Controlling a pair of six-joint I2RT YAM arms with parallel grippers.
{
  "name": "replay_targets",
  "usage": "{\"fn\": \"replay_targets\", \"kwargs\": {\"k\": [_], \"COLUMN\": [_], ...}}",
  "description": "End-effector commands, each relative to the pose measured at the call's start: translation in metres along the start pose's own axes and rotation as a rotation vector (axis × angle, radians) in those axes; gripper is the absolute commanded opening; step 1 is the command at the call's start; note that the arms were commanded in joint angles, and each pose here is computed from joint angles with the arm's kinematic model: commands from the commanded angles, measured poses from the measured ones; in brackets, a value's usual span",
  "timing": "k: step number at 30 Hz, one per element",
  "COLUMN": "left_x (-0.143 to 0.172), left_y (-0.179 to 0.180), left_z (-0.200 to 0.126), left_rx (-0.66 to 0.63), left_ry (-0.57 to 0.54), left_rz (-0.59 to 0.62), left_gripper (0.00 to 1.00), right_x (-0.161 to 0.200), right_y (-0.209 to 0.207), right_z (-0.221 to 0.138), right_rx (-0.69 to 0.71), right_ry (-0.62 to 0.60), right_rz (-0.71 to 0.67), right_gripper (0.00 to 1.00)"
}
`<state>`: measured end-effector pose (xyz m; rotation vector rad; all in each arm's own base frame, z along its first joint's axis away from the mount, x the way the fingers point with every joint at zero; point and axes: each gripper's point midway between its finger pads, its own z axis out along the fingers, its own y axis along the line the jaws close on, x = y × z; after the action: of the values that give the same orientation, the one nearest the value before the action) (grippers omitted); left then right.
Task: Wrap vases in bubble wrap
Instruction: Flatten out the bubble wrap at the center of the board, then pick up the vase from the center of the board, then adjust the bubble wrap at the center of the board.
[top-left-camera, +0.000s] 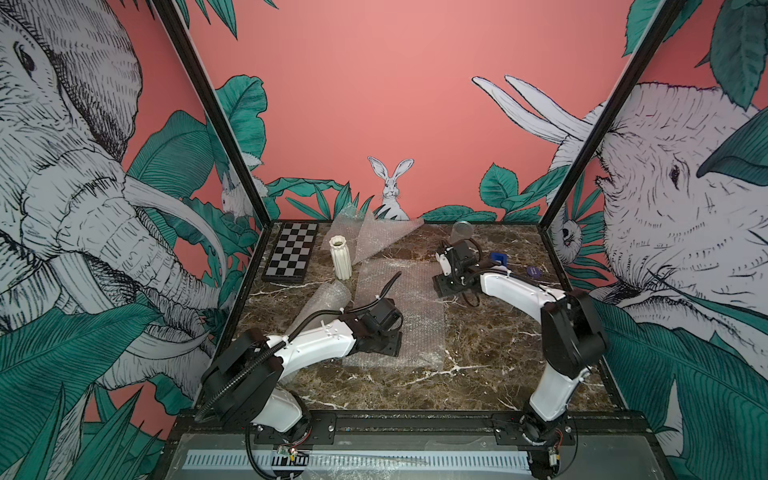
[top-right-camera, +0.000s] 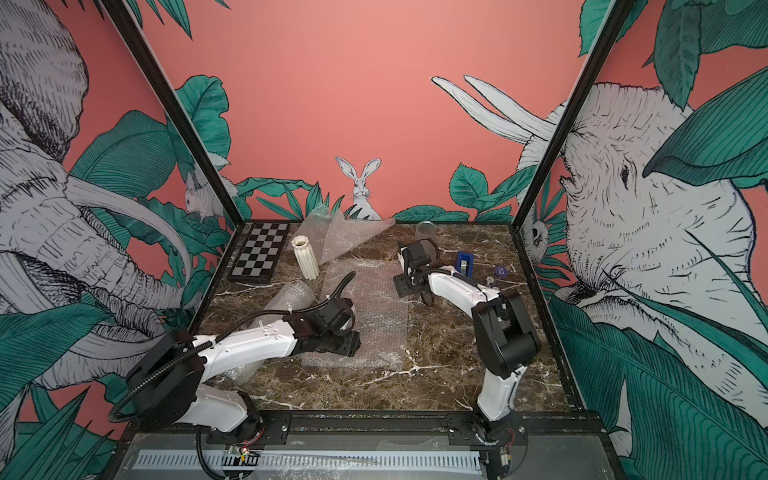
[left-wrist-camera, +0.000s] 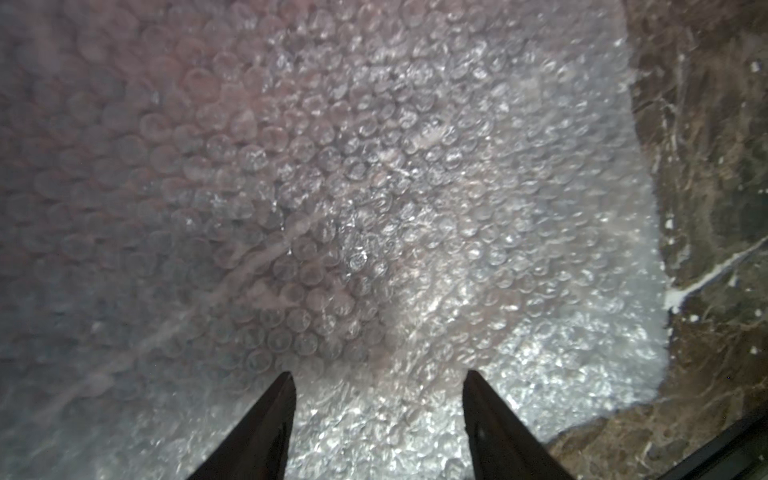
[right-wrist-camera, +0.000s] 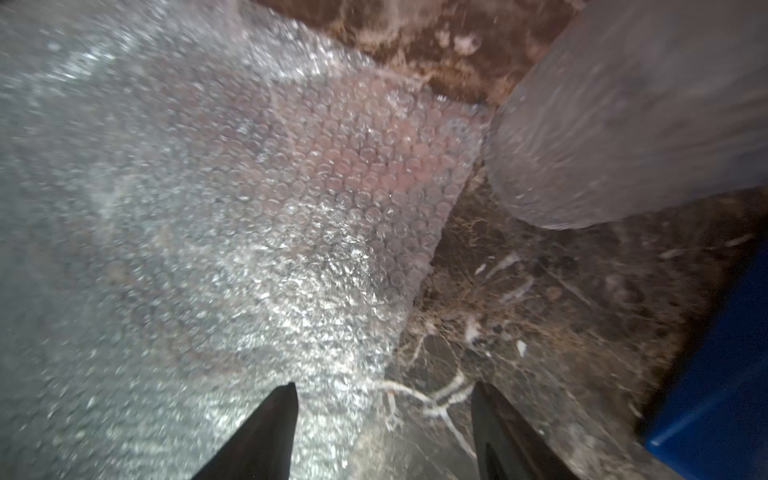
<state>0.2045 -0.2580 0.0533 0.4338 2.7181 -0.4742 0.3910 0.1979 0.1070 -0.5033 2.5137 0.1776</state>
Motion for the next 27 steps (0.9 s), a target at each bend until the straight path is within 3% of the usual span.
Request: {"fn": "replay_targets", "kwargs": {"k": [1,7,9,17,23,27], "left_x": [-0.022,-0.058,-0.071,-0.099,-0.091,-0.088], "left_y": [-0.014,0.004,0.017,0.05,0.069,0.069], "left_z": [-0.023,-0.069,-0.086,-0.144,-0.152,-0.154], "left_rx": [0.051,-0.004,-0.025,-0.14,-0.229,-0.21], "left_ry": [-0.099,-0.275,-0.335,-0.544,-0.573,-0.601], "left_rz": [0.012,0.06,0.048,0.083,0.092,0.091], "left_gripper": [0.68,0.77,0.79,0.91,0.95,0.99], "right_x": [-0.027,-0.046,-0.054,-0.091,-0.105,-0.111], "right_y": [-0.009,-0.049,-0.059,-0.063,-0.07,-0.078], "right_z": [-0.046,-0.076,-0.078,-0.068,-0.037,-0.023], "right_rx": [0.007,0.148,0.168,0.112,0.054,0.055], "right_ry": [-0.197,-0.442,-0.506,-0.732,-0.75,-0.757], "right_rz": [-0.023,-0.01,-0.007,-0.087,-0.059,-0.036], "right_gripper": [0.76,0.96,0.99,0.99,0.99,0.99]}}
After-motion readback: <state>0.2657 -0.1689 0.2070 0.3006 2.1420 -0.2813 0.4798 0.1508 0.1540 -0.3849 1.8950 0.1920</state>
